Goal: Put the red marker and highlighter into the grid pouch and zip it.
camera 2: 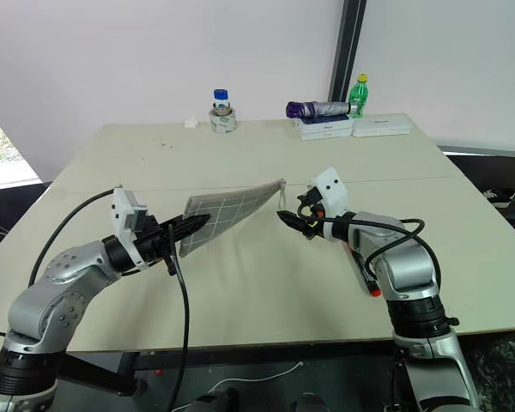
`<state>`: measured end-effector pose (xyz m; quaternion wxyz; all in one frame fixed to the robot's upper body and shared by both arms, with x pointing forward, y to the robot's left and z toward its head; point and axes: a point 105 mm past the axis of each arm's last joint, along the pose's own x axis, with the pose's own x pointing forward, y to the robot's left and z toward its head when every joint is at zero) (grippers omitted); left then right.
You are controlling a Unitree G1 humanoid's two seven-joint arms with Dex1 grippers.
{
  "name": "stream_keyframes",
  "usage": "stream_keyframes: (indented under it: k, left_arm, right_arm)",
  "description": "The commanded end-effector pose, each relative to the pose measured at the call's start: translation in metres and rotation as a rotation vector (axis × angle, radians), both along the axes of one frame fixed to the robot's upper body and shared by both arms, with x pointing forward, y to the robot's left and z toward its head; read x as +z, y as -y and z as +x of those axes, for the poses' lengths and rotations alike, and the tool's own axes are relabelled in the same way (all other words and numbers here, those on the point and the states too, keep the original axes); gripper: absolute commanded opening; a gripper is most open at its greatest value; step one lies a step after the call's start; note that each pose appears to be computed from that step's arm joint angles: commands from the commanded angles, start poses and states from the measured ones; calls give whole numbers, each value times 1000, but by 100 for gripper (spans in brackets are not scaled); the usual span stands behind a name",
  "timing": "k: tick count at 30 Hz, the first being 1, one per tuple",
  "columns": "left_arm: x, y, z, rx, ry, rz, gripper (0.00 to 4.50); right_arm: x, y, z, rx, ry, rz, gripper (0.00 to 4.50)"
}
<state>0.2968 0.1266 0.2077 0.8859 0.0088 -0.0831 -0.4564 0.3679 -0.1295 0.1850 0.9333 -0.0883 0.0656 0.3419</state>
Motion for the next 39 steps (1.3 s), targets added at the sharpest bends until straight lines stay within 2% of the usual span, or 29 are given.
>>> stream_keyframes:
  k: [1,10,20,23,28,29,33,39]
  left_arm:
    - [17,-3,-8,-41,14,-53,0]
    - [5,-5,-17,-97,-119,-101,0]
    - [4,-3,-20,-118,-135,-107,0]
    - [5,-2,-21,-129,-138,-108,0]
    - [5,-2,-20,-130,-138,-106,0]
    - [5,-3,-20,-128,-137,-105,0]
    - [2,-4,-14,-82,-117,-85,0]
    - [-10,0,1,14,-60,-26,0]
  right_arm:
    - [23,5,5,-31,77,46,353]
    - [29,1,8,-19,66,138,353]
    - [21,-5,6,10,33,136,353]
    - [19,-7,6,15,25,139,274]
    - [16,-8,6,20,11,147,19]
    - [16,-9,5,22,11,147,3]
    - [20,-15,-3,72,32,129,3]
    - [22,-39,-30,232,73,19,3]
